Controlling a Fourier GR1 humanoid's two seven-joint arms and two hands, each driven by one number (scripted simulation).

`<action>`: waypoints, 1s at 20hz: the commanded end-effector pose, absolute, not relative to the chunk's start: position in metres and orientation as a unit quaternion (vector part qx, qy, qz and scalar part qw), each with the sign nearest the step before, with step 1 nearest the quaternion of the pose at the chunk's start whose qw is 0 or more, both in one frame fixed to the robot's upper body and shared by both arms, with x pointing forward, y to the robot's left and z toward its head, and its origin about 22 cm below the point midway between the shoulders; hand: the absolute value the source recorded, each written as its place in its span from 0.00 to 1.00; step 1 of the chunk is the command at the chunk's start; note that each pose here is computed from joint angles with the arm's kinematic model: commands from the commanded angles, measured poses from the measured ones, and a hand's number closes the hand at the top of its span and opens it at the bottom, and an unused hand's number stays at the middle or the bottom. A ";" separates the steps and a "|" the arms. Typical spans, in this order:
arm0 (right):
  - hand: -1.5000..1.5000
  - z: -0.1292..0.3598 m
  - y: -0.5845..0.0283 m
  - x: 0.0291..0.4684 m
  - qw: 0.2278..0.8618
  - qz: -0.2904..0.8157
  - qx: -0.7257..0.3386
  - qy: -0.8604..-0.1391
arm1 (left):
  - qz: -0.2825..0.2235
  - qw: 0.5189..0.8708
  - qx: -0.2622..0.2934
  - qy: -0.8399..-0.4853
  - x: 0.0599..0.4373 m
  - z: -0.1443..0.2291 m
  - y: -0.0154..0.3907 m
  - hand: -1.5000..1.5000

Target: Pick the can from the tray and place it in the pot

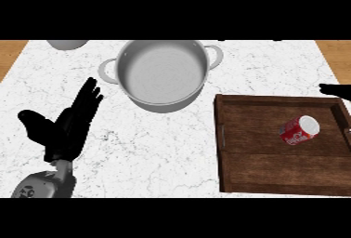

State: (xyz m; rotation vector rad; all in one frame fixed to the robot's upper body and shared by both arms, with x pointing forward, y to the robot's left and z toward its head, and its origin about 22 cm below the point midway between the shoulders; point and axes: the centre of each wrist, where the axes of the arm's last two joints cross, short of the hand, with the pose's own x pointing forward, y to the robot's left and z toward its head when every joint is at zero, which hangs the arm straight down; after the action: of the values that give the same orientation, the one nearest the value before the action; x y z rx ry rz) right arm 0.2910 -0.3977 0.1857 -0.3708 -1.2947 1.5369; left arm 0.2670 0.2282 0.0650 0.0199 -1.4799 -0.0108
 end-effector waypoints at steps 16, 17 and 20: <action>0.00 0.143 -0.352 0.283 0.555 0.643 -0.201 -0.488 | -0.008 0.744 0.014 -0.668 0.255 0.064 0.236 0.50; 0.00 0.129 -0.336 0.296 0.541 0.652 -0.200 -0.491 | -0.006 0.740 0.002 -0.672 0.256 0.058 0.212 0.50; 0.00 0.127 -0.353 0.308 0.533 0.664 -0.201 -0.484 | -0.004 0.740 0.000 -0.673 0.272 0.062 0.233 0.50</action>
State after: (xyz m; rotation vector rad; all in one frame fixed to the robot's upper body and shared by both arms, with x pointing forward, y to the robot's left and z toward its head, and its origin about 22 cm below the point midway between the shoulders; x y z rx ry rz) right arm 0.2965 -0.3469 0.1382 -0.4672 -1.1787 1.5401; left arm 0.2651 0.2295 0.0646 0.0113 -1.4746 -0.0140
